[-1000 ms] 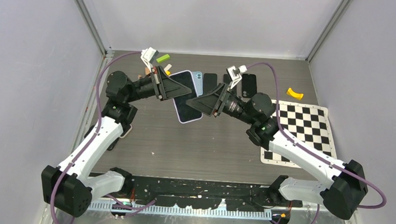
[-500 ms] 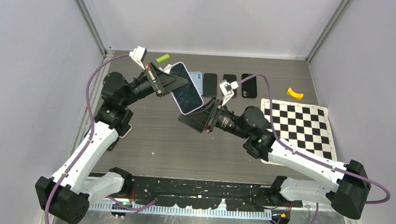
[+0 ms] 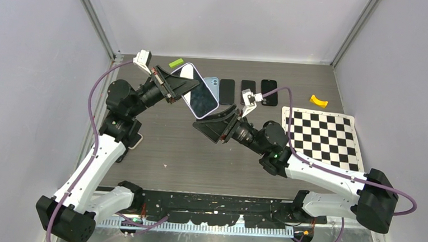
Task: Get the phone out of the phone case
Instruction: Remove the phone case from the phone.
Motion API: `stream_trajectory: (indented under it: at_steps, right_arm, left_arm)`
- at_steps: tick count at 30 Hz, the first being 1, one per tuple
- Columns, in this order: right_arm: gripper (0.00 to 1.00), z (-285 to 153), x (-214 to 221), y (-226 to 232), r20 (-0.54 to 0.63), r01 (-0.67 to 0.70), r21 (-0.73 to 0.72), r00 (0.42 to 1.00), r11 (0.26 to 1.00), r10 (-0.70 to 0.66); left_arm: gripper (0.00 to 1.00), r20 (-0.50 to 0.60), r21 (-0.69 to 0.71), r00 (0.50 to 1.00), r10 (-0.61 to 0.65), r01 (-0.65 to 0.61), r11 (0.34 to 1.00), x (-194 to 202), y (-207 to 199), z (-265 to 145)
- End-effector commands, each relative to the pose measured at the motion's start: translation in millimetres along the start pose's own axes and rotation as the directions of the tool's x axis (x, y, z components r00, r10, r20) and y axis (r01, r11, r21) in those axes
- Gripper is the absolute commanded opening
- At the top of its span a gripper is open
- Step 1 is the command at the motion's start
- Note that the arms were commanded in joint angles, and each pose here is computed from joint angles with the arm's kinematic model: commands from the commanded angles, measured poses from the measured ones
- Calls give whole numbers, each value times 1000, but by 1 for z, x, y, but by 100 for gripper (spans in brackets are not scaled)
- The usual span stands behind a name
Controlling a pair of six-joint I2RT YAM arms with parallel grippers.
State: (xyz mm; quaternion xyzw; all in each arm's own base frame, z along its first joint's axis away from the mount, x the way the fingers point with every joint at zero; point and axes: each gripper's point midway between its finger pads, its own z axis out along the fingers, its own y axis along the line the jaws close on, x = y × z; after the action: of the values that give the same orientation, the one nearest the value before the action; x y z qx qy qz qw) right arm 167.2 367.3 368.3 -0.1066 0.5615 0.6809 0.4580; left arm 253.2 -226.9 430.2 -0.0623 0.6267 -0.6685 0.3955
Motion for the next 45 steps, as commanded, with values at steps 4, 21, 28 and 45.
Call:
stream_trajectory:
  at_steps: [4, 21, 28, 45]
  right_arm:
    - [51, -1, -28, 24, 110, 35, -76, 994, 996, -27]
    - [24, 2, -32, 3, 137, -11, -12, 991, 1000, 12]
    - [65, 3, -34, 10, 125, -4, -65, 992, 998, 13]
    - [1, 11, 25, -36, -199, 364, 93, 919, 927, -341]
  left_arm:
    - [0, 58, 97, 998, 37, -42, 994, -12, -36, -6]
    - [0, 32, 105, 999, 27, -30, 994, -7, -35, -6]
    - [0, 30, 99, 999, 21, -24, 995, -7, -31, -4]
    - [0, -58, 39, 989, -138, 140, 989, 5, -21, -2]
